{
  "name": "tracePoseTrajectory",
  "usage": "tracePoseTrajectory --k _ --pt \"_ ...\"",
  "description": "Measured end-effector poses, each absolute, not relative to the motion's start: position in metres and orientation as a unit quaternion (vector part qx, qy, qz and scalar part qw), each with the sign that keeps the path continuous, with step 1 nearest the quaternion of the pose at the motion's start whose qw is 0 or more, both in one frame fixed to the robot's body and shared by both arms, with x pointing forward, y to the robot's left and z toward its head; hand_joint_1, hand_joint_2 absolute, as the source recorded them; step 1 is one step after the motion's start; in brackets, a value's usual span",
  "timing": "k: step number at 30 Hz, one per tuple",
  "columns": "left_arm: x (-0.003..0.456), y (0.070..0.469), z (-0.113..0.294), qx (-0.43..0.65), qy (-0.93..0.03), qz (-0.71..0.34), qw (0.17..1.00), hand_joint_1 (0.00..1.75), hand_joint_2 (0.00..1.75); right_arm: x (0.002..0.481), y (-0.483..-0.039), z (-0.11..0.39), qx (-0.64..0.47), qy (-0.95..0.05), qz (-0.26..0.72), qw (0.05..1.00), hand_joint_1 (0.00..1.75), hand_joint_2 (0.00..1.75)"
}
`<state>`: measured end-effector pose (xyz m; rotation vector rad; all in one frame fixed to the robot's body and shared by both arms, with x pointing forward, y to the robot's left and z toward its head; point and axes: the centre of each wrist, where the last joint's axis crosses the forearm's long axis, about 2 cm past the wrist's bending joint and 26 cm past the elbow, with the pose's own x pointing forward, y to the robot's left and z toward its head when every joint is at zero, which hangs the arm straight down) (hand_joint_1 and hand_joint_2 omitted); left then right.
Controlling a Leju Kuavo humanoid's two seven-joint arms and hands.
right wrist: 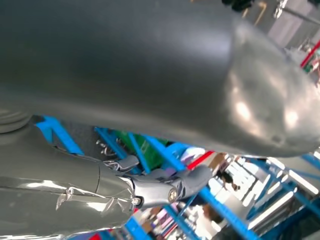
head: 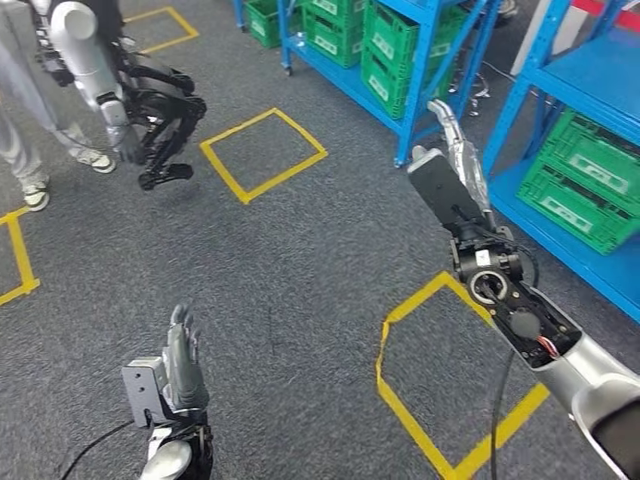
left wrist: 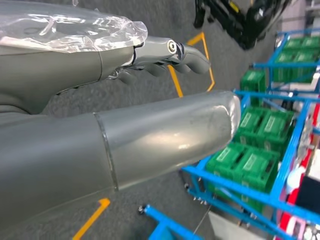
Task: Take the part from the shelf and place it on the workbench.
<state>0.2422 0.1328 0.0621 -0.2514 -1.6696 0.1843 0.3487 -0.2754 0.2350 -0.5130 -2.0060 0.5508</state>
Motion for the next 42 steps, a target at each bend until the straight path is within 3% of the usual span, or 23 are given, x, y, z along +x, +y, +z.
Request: tracePoseTrajectory --k 42 --pt "0.252 0.131 0.069 -0.126 -0.743 0.080 0.652 0.00 0.00 0.337 -0.285 0.231 -0.222 -0.819 0.208 0.487 0.00 0.00"
